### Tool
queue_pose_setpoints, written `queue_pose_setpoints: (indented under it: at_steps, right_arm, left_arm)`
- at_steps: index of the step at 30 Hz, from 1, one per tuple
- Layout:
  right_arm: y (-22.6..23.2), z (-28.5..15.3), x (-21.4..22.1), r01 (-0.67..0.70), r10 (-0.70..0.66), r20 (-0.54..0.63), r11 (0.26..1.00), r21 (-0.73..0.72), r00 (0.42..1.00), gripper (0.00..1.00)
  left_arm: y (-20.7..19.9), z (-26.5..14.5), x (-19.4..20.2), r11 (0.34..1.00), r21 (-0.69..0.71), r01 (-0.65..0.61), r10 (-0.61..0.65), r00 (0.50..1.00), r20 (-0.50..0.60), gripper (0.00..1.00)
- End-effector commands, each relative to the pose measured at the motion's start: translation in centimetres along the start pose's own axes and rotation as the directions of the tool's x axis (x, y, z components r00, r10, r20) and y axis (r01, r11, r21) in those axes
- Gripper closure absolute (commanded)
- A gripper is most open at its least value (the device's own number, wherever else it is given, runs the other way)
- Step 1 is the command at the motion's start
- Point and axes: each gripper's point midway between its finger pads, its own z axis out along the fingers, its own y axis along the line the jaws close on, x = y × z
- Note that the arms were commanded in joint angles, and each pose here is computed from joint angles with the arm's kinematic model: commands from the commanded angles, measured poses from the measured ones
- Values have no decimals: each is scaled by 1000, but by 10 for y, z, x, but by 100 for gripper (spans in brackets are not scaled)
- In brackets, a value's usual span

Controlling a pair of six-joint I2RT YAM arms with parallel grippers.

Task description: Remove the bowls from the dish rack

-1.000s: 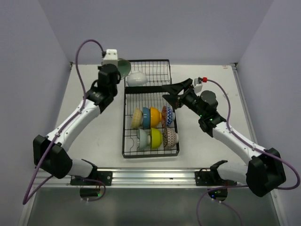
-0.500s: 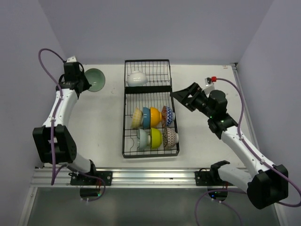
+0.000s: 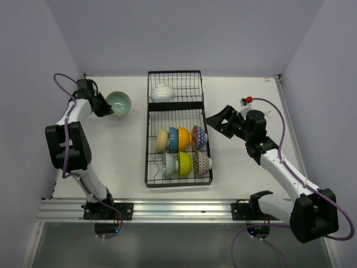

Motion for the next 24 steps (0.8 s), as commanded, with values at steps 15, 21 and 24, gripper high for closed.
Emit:
queue_pose_setpoints:
  at_steps: [15, 21, 24]
  right_arm:
    - [-24, 15, 11, -23, 22, -49, 999, -24, 999, 12]
    - [-28, 18, 13, -6, 4, -56, 1000, -24, 998, 12]
    - [-32, 20, 15, -7, 6, -70, 1000, -16, 998, 11]
  left_arm:
    - [-23, 34, -31, 984, 121, 128, -125, 992, -33, 100]
    - [-11, 45, -29, 982, 106, 159, -154, 987, -52, 92]
    - [-4, 49, -27, 981, 91, 169, -164, 985, -58, 88]
